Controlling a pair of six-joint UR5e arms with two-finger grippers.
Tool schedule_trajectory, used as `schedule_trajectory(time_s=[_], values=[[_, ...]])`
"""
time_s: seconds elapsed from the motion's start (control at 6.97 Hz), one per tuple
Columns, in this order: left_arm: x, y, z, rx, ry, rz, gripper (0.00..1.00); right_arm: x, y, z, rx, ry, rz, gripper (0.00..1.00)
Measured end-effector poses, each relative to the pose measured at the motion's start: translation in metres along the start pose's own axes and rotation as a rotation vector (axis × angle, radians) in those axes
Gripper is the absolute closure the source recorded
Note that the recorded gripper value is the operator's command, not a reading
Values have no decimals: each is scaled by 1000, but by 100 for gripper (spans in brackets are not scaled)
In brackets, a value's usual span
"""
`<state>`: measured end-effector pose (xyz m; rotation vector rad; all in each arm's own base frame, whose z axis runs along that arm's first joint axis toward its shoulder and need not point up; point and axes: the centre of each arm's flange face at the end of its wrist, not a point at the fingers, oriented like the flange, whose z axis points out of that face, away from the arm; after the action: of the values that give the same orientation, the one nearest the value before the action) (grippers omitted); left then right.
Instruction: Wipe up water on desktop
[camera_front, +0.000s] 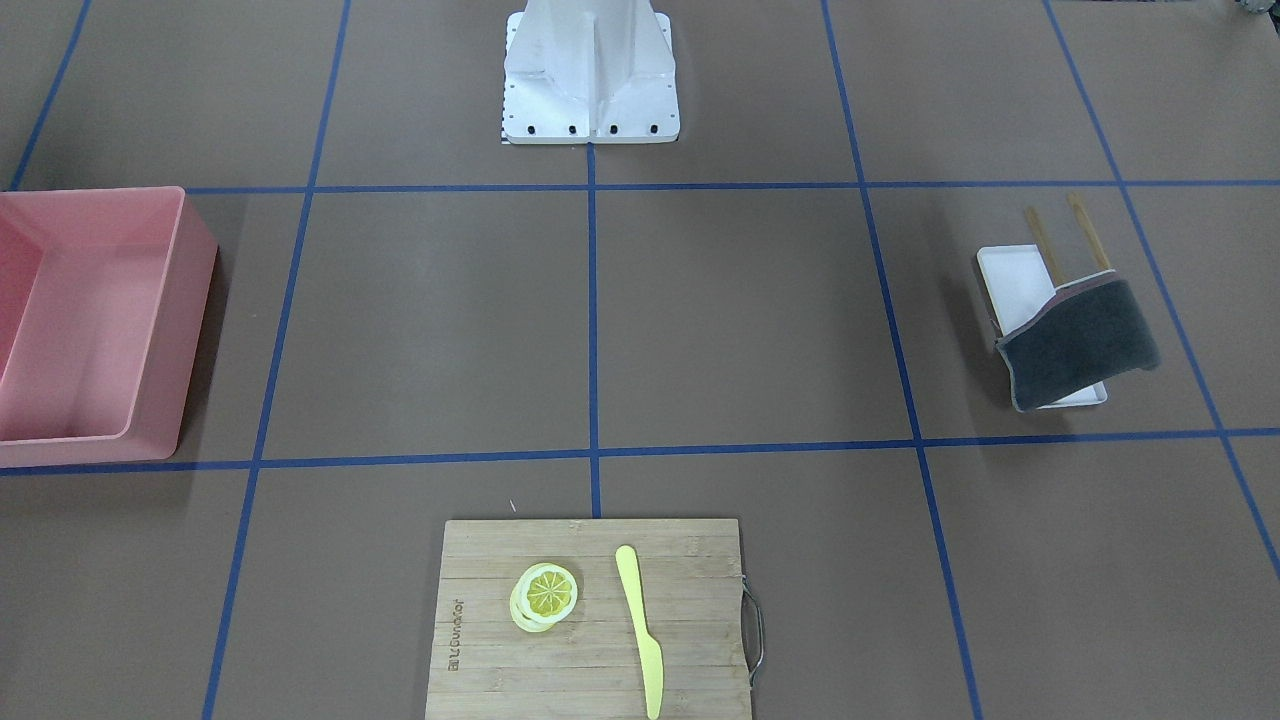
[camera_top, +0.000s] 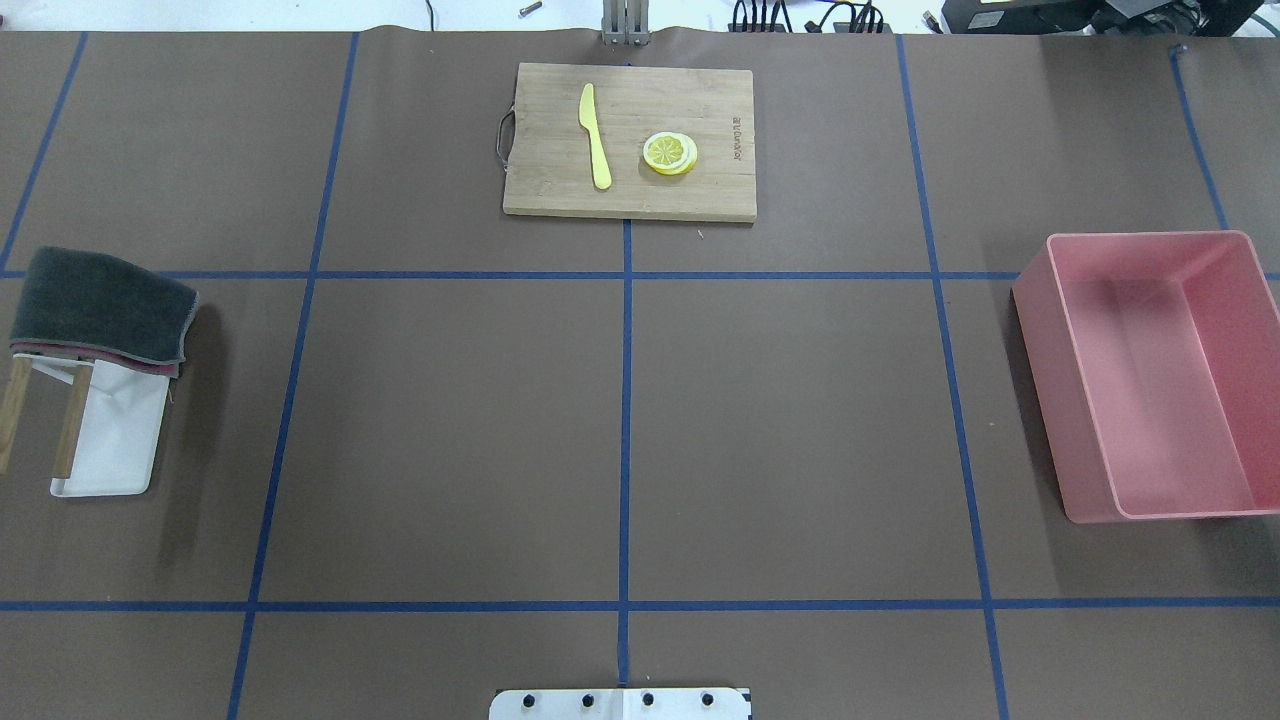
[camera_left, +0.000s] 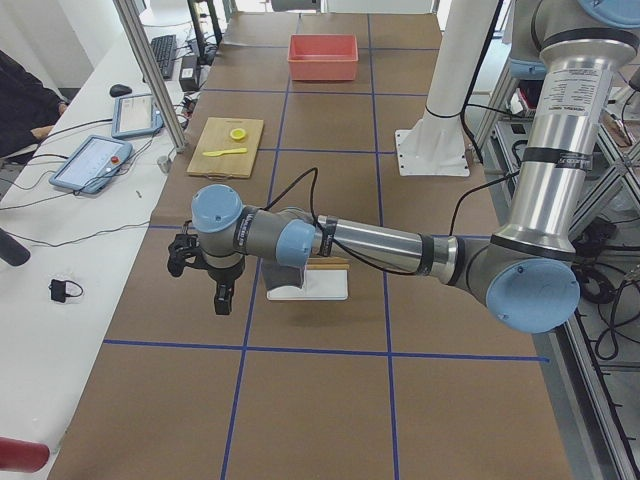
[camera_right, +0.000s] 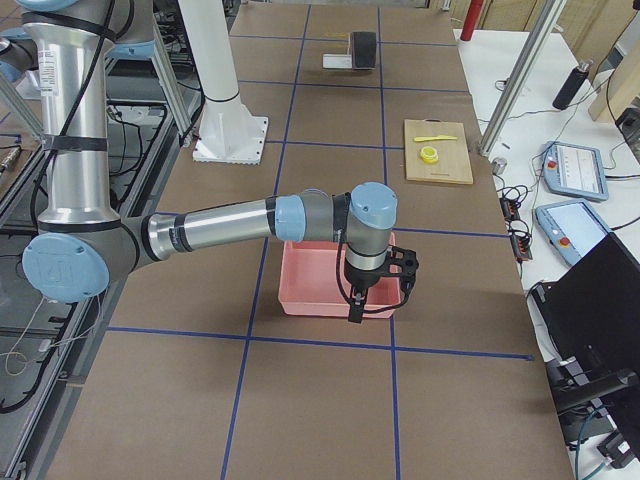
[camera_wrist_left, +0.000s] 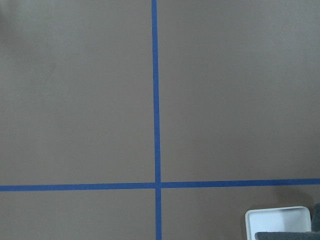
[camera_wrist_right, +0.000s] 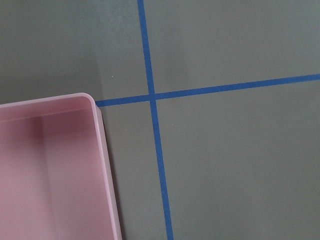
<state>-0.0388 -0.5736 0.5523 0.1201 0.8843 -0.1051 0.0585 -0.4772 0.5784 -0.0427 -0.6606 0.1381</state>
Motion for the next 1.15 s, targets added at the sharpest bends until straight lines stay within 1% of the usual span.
schedule_trajectory(time_s=[0.14,0.29,0.43,0.57,0.72,1.0,1.15], values=[[11,5,10,-10,57,-6,1,0,-1,1,3,-2,-3,0],[18,15,24,-13,100,-20,1,-1,-1,1,13,-5,-11,0],[24,27,42,-10,130,-58,1,-1,-2,0,21,-10,-16,0],[26,43,57,3,151,-86,1,-2,-2,0,23,-19,-19,0],[28,58,73,16,164,-92,1,-3,-2,0,22,-29,-20,0],[41,72,95,12,181,-78,2,-4,-2,0,21,-38,-19,0],[49,76,102,2,190,-60,5,-5,-2,0,21,-39,-20,0]])
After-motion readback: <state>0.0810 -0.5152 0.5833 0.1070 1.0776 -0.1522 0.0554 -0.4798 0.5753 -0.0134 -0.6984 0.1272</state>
